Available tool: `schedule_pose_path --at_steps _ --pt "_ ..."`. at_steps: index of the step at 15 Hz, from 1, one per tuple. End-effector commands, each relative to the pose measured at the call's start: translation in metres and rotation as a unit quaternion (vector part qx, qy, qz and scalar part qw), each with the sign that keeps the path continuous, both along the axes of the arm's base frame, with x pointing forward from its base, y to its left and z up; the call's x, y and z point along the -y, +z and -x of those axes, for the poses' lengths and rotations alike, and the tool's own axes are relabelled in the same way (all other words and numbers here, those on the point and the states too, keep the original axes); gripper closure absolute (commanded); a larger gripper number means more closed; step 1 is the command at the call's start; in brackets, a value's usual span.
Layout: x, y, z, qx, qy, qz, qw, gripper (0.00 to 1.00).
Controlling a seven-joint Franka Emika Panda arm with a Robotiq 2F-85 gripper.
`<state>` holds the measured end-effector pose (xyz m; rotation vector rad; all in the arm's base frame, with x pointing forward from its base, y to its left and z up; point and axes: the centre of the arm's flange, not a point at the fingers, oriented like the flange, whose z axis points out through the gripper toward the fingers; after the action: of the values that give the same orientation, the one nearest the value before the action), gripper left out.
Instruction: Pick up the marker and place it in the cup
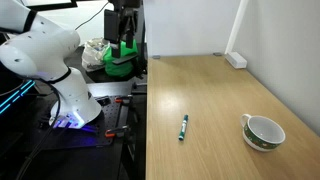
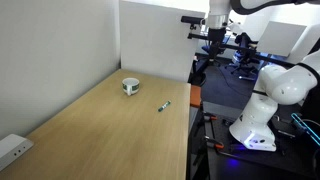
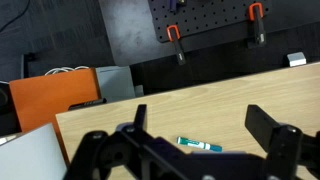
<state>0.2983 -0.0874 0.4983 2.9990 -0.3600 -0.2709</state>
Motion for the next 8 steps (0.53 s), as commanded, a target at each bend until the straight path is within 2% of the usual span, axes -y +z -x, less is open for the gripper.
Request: schedule_pose_path --at_steps 1,8 --pt "0.0000 0.0000 0.0000 0.000 0.000 0.000 1.0000 0.00" --pt "0.0011 0.0002 -0.0017 0.004 0.003 -0.001 1.0000 0.00"
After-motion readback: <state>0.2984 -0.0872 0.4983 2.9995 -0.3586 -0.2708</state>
